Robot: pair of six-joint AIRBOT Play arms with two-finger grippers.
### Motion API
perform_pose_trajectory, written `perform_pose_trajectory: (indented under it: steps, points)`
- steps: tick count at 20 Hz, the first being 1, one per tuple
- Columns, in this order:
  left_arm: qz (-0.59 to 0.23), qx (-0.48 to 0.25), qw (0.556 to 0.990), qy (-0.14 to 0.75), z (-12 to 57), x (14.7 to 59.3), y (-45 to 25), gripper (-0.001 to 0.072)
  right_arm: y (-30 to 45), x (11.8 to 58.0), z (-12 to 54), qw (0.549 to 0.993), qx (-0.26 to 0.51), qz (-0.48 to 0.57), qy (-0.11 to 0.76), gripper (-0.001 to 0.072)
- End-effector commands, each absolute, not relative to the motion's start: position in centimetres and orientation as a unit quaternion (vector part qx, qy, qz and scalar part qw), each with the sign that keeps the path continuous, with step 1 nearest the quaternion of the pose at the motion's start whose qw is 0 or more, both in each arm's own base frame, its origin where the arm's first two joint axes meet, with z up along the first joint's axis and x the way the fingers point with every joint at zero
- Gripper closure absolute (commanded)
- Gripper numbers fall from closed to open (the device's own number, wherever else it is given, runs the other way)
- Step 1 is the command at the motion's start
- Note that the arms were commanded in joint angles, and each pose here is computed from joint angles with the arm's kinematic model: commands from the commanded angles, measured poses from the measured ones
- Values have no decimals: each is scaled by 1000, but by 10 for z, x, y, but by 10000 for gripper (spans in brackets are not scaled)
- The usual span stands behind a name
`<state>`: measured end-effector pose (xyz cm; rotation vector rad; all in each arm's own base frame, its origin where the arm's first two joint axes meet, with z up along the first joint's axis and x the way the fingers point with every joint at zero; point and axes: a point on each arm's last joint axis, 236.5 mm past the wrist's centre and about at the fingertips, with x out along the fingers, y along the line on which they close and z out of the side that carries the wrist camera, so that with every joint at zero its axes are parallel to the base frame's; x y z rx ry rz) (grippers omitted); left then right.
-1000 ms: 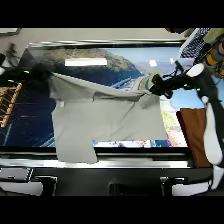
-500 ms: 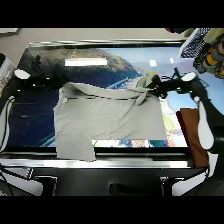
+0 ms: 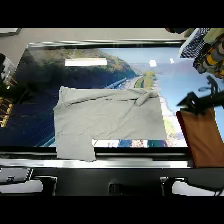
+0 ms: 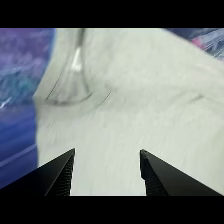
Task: Fold the clothes and pants, and hang the long-sleeved shirts on hangers.
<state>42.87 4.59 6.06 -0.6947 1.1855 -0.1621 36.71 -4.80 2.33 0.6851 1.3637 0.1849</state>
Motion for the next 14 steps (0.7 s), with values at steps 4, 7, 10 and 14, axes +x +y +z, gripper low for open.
perform_pose_trajectory:
  steps: [4,7,10,14]
  points:
    - [-5,-367,744,558,31,334,54,233,-32,259,-40,664,313,53,677,285]
    - [-7,-365,739,566,25,325,46,233,-34,259,-58,671,317,35,670,285]
    - [-8,-366,740,565,25,326,46,233,-37,266,-68,678,317,30,662,284]
    - [-7,-366,739,565,24,326,46,233,-24,274,-79,658,354,53,662,284]
